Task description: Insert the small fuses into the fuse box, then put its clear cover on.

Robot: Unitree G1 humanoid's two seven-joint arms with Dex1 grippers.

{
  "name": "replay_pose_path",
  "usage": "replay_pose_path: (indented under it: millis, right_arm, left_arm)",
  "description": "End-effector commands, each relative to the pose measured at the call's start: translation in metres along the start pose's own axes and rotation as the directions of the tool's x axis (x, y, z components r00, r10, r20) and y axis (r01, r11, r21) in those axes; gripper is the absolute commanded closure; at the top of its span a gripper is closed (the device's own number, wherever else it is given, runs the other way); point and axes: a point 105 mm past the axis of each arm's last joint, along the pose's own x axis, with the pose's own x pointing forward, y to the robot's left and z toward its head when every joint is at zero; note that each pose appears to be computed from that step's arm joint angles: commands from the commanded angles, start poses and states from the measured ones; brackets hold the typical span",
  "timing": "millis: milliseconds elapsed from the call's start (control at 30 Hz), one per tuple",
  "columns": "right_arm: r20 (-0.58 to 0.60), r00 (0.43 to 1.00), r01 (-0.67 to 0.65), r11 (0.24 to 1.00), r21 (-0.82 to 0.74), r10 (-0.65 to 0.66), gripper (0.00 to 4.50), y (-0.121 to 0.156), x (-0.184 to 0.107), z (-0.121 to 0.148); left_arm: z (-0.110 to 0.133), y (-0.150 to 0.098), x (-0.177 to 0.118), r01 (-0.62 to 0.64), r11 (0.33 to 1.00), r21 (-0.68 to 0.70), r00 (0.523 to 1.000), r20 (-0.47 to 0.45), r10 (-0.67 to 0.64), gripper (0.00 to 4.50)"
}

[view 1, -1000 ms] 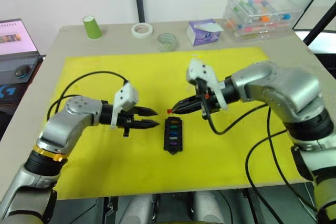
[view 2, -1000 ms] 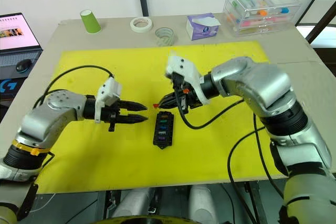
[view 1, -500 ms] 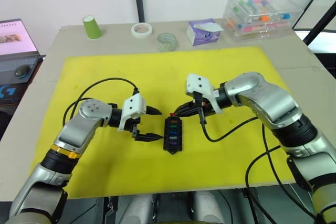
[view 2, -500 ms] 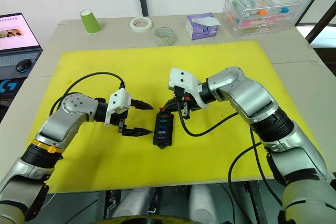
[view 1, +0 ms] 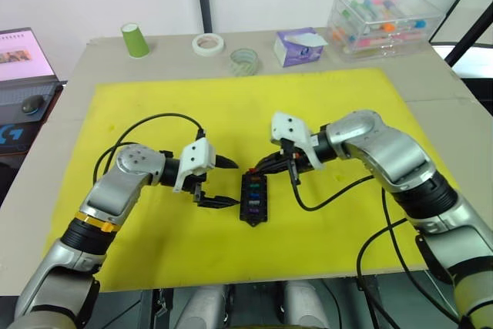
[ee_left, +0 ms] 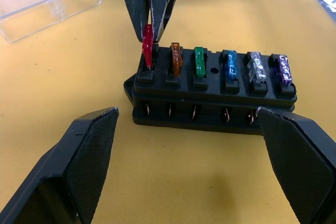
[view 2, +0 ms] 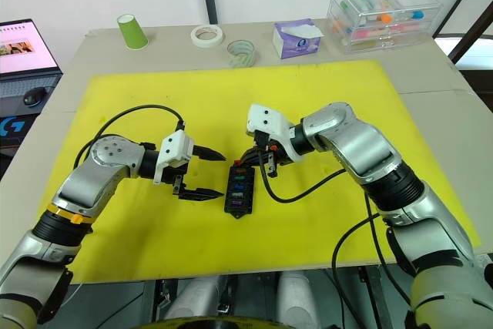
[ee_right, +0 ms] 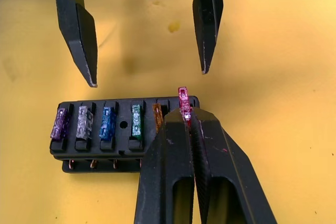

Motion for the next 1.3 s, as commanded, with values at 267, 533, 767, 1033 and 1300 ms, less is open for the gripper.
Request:
replay_pose_path:
  millis: [267, 533, 767, 1033, 1300]
  right_arm:
    - [0.001, 1.000, 0.022, 1.000, -0.001, -0.022, 4.50, -0.003, -0.002, -0.001]
    - [-0.010, 0.999, 0.038, 0.999, 0.000, -0.038, 4.50, -0.005, -0.001, -0.006]
    - [-0.008, 0.999, 0.035, 0.999, 0.010, -0.035, 4.50, -0.004, 0.002, -0.005]
    - [-0.073, 0.996, 0.043, 0.999, 0.008, -0.043, 4.50, -0.003, 0.006, -0.015]
    - [-0.119, 0.992, 0.042, 0.997, -0.064, -0.049, 4.50, -0.002, 0.005, -0.009]
  left_arm:
    - [0.009, 0.001, -0.001, -0.004, 0.999, 0.047, 1.000, 0.024, 0.003, 0.08]
    - [0.009, 0.002, 0.000, -0.003, 0.998, 0.059, 1.000, 0.022, 0.002, 0.08]
    - [0.008, 0.001, 0.000, -0.005, 0.998, 0.061, 1.000, 0.020, 0.004, 0.08]
    - [0.008, 0.001, 0.001, -0.008, 0.998, 0.065, 1.000, 0.021, 0.006, 0.08]
    - [0.008, 0.001, 0.002, -0.008, 0.997, 0.071, 1.000, 0.022, 0.007, 0.08]
